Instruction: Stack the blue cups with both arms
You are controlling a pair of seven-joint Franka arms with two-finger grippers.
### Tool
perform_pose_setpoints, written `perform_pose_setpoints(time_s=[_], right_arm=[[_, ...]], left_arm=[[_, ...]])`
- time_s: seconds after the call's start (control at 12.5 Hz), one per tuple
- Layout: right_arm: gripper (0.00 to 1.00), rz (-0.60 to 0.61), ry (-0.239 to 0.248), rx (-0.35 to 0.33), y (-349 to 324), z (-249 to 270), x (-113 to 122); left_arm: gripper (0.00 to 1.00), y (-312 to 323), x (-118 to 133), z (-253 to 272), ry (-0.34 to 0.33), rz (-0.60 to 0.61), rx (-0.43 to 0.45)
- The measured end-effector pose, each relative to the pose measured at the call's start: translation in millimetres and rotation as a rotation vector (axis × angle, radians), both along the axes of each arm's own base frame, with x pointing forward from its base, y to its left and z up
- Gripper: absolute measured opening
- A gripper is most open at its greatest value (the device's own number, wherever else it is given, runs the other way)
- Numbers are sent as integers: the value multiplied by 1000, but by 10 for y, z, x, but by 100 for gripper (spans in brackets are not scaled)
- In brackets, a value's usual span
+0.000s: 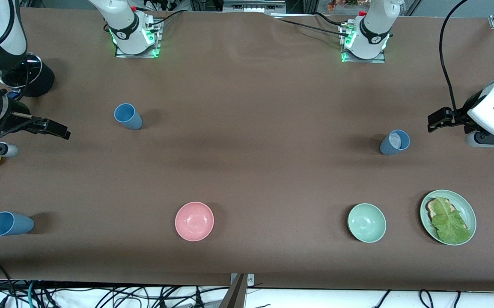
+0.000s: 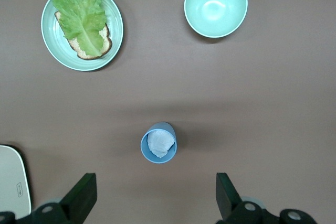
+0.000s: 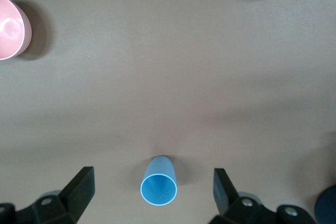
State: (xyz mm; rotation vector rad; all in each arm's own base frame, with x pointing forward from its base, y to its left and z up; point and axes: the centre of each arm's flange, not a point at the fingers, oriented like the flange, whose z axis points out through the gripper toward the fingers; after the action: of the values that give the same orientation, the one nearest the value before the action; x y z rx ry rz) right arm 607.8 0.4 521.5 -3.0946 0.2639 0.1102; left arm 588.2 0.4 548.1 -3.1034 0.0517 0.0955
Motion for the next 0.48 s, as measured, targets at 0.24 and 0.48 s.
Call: perform_pose_setpoints(time_s=[0.24, 0.48], right_arm=[[100, 0, 0, 0, 0, -1, 0], [100, 0, 3, 0, 0, -16, 5]], left_arm=[[100, 0, 0, 0, 0, 0, 0], [100, 0, 0, 0, 0, 0, 0]])
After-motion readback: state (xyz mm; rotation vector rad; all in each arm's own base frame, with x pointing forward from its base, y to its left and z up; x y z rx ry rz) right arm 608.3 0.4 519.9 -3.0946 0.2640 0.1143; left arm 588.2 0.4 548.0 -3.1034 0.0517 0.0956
